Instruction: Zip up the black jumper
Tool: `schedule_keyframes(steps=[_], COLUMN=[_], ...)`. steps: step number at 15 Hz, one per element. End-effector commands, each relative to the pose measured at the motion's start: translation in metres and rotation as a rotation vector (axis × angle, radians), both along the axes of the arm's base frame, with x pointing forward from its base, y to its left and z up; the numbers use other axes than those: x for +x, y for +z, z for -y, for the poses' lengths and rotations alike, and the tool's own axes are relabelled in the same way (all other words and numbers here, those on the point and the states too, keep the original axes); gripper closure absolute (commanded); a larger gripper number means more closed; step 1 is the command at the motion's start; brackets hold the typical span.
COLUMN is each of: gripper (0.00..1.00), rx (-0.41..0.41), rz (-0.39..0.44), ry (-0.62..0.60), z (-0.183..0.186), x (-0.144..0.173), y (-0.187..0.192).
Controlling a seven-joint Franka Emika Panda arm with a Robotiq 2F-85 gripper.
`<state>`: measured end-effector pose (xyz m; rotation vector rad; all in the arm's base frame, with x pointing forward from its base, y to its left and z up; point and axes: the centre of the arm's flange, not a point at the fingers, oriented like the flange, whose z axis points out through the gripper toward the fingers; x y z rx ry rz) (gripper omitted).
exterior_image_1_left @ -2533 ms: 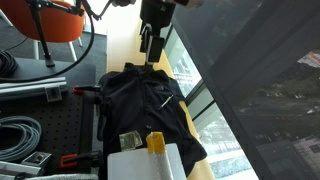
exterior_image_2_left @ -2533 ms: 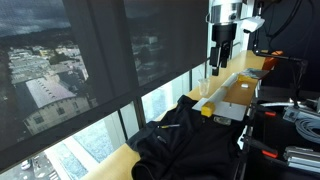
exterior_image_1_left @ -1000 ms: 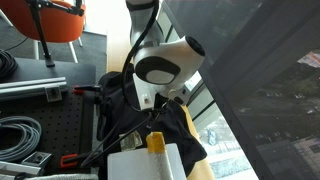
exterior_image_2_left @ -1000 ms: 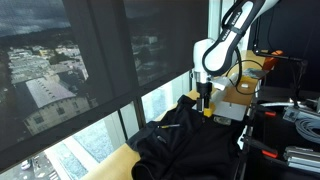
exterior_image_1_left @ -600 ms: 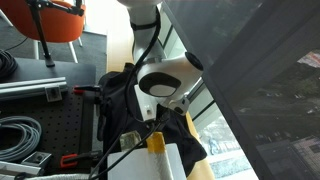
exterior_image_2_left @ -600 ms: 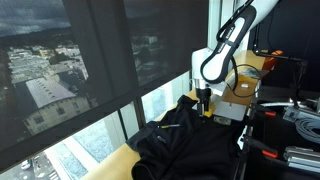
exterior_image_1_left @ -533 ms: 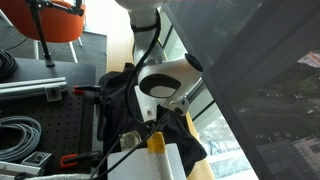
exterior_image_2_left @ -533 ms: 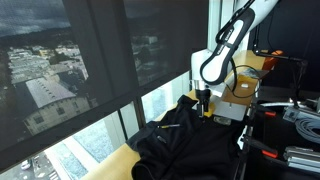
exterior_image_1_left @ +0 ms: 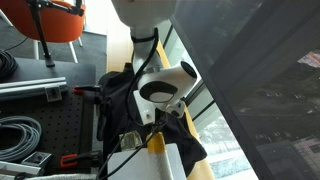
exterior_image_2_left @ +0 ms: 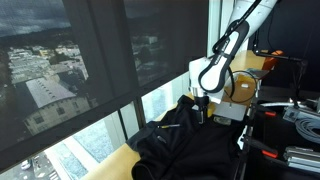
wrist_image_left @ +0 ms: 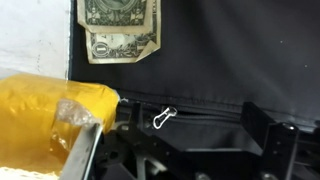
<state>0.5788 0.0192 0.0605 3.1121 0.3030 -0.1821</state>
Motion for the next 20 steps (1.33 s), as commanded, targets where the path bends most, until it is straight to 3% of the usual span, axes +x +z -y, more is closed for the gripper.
schedule_keyframes(steps=[1,12,20], gripper=[0.0,0.0,0.0], rx=[-0.02,-0.033,0.012], rz=[0.02,0.034,0.063], ry=[0.018,0.071,0.121], z=[-0.004,-0.026,-0.081], x=[0.008,0.007,0.012], y=[-0.011,-0.024,0.003])
